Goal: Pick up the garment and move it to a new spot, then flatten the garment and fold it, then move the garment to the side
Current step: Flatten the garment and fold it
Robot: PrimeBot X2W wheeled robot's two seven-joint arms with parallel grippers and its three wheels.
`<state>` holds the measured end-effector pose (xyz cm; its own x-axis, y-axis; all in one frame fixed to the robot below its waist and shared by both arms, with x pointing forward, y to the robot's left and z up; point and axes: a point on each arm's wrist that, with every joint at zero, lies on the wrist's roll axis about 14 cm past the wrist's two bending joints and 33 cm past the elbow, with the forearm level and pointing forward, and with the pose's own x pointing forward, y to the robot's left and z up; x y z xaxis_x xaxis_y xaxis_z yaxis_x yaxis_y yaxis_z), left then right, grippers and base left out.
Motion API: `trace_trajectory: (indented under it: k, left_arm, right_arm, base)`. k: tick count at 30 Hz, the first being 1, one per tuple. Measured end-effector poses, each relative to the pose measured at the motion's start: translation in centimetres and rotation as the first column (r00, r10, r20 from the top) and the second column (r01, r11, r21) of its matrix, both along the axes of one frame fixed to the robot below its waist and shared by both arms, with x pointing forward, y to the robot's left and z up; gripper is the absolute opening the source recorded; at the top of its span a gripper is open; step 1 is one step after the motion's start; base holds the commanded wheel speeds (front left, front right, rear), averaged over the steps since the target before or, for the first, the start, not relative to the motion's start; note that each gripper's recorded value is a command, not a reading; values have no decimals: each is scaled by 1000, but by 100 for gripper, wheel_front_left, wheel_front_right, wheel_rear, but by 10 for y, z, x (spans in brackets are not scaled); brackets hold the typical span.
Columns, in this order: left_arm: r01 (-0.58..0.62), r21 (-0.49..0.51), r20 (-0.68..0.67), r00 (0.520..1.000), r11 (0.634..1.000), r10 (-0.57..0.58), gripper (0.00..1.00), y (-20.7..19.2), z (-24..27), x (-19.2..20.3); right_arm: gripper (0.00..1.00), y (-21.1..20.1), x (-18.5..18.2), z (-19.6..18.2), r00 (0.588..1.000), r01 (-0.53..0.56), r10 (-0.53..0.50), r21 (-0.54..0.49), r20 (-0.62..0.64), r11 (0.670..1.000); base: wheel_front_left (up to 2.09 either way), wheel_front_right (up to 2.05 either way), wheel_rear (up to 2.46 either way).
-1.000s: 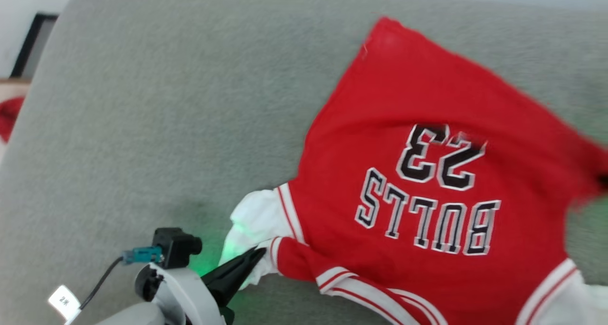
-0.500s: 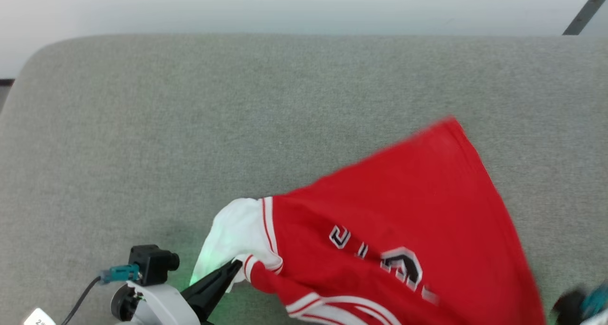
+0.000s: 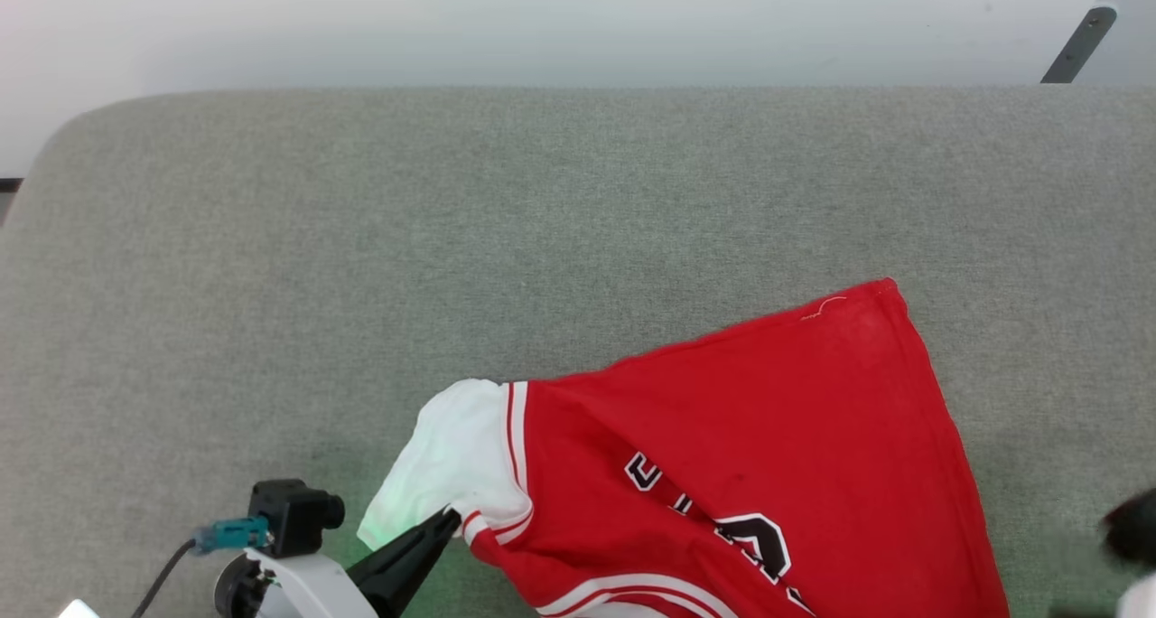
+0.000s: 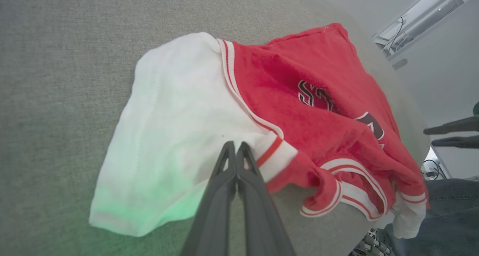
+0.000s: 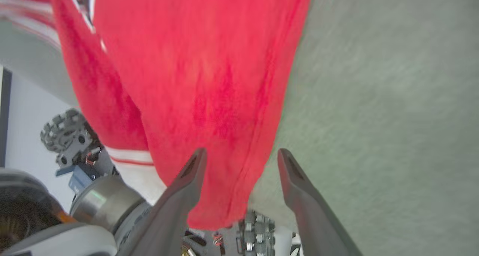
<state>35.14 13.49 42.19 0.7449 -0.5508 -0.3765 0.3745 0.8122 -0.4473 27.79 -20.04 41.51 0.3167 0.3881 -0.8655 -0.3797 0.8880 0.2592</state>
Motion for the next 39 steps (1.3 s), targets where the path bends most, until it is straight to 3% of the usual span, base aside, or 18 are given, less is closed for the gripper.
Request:
trace_trajectory:
  k: [4,8,11,15,17,22,26,27,28,29,34,39]
  left_arm:
    - [0,-8,6,1000,1000,0,0,-2,2,-1]
    - [1,-20,6,1000,1000,-1,0,-7,1,0]
    - [6,-22,11,1000,1000,-6,0,-8,1,6]
    - [9,-21,15,1000,1000,-8,0,-10,-1,14]
    - [5,-15,12,1000,1000,-5,0,-9,-4,18]
    - [-11,-11,-1,1000,1000,11,0,-6,-11,23]
    - [-30,-9,-17,999,1000,30,0,-1,-18,24]
    - [-35,-5,-22,999,999,35,0,1,-20,23]
    - [-40,-3,-27,999,999,40,0,3,-22,23]
    - [-45,0,-30,999,999,45,0,4,-23,23]
    - [-63,31,-8,998,998,63,0,15,-22,27]
    - [-83,20,59,995,996,82,0,24,0,50]
  right_arm:
    - [100,-14,62,52,972,50,-49,1,228,999]
    - [100,-15,131,97,880,86,-87,23,468,996]
    - [100,2,170,102,836,68,-66,16,544,998]
    - [100,23,207,81,847,34,-17,-22,531,999]
    - [100,29,217,61,875,11,24,-70,484,997]
    - [100,40,221,5,940,-77,132,-182,315,980]
    - [100,48,219,-22,959,-138,182,-203,216,969]
    - [67,50,220,-24,960,-151,193,-202,205,968]
    - [18,52,220,-27,960,-162,201,-200,194,966]
    - [0,53,221,-28,961,-166,204,-195,189,967]
    - [0,63,226,-24,957,-155,182,-132,226,979]
    - [0,51,256,7,927,-38,58,-61,371,997]
  base:
    - [0,0,0]
    - [0,0,0]
    - [0,0,0]
    - [0,0,0]
    - [0,0,0]
    - [0,0,0]
    - [0,0,0]
    - [0,0,0]
    - [0,0,0]
    - [0,0,0]
    - [0,0,0]
    - [0,0,0]
